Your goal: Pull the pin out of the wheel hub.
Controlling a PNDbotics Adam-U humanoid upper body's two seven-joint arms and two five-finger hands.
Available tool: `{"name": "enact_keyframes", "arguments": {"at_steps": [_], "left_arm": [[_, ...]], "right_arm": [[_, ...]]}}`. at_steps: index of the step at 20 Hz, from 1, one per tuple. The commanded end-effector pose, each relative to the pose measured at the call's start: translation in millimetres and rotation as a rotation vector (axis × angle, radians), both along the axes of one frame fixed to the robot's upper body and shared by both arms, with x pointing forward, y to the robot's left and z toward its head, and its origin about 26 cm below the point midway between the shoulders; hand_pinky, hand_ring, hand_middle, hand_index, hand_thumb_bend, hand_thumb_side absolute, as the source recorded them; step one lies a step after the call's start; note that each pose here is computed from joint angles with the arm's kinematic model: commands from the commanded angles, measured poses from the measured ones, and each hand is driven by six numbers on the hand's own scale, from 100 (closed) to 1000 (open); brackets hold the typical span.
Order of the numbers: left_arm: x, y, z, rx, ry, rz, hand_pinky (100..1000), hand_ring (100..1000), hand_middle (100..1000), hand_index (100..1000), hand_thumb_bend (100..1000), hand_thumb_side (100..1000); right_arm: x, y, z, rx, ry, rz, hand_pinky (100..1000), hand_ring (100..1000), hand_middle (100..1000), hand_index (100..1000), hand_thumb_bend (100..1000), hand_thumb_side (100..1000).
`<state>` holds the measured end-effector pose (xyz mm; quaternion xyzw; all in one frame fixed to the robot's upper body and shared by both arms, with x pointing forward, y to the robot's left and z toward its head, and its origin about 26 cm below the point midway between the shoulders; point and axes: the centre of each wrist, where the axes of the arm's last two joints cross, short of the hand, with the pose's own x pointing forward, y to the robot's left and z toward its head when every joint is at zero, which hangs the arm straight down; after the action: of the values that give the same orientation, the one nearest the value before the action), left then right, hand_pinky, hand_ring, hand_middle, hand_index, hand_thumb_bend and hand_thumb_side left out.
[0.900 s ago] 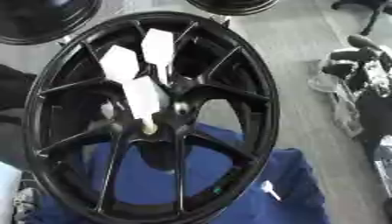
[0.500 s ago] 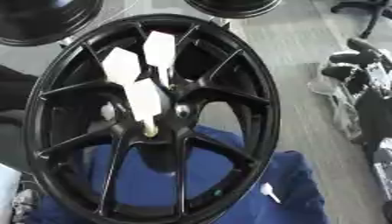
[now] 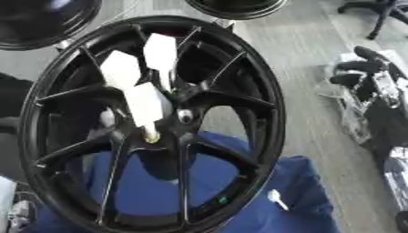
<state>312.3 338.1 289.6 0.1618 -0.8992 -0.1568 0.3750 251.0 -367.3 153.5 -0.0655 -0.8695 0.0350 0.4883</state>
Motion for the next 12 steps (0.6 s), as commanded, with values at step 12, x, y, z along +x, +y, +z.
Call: {"name": "enact_keyframes", "arguments": {"at_steps": [12], "left_arm": [[-26.6, -50, 108.9, 0.947, 0.05, -0.35, 833, 790, 844, 852, 797, 407]], "right_arm": [[-8.9, -6, 0.1, -0.071, 0.002, -0.03, 867, 655, 665, 866, 100, 709]]}}
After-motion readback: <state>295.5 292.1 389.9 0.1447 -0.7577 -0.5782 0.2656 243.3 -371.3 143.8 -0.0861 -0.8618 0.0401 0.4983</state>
